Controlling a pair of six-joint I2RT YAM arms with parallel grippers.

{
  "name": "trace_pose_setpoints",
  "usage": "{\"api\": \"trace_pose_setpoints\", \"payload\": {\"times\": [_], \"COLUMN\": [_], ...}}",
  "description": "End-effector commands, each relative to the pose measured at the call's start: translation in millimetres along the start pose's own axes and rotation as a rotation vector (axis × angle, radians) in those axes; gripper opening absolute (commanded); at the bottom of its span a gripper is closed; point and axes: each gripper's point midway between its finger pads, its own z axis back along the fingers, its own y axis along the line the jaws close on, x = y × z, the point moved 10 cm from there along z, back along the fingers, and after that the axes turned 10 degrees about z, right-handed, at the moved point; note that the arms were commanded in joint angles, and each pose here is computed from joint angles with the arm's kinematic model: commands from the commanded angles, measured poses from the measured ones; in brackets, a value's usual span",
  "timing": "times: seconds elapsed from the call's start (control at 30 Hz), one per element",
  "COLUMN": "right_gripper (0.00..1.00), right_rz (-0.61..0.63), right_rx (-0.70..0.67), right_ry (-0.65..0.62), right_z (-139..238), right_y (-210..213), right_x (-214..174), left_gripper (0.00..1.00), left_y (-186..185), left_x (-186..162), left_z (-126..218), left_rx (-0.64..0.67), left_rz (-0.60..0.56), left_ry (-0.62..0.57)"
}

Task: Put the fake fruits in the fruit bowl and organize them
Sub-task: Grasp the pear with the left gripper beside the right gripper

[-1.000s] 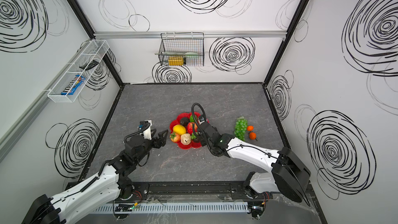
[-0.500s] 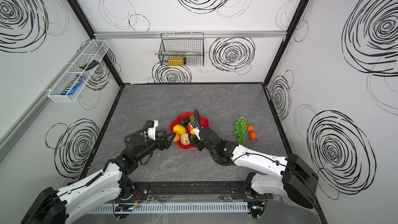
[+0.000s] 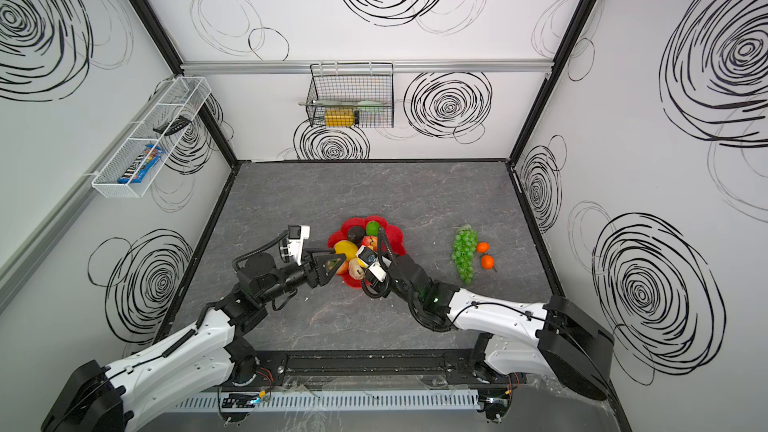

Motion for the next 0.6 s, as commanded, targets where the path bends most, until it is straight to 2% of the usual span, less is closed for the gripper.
{"api": "trace_pose_setpoints", "payload": {"times": [0.0,0.37,0.57], "right_gripper": [0.38,0.39,0.39], "right_rz": [0.031,0.022,0.012], "right_rx": [0.003,0.050,0.047], "right_ry": [-0.064,-0.092,-0.108], "right_z": [-1.4,-9.0,-11.1], "right_y": [2.1,15.3,18.5], "right_x": [7.0,14.5,18.4], "left_gripper": [0.84,0.80,0.74], "left_y": [-17.5,-25.6,-23.4], "left_x": [5.0,-2.1,-11.2], "left_z": [-4.9,-24.2,-33.8], "left_rx": [-0.093,-0.124,-0.114], "left_rz": [-0.014,-0.017,-0.011], "left_ry": [0.016,0.085,0.140]}}
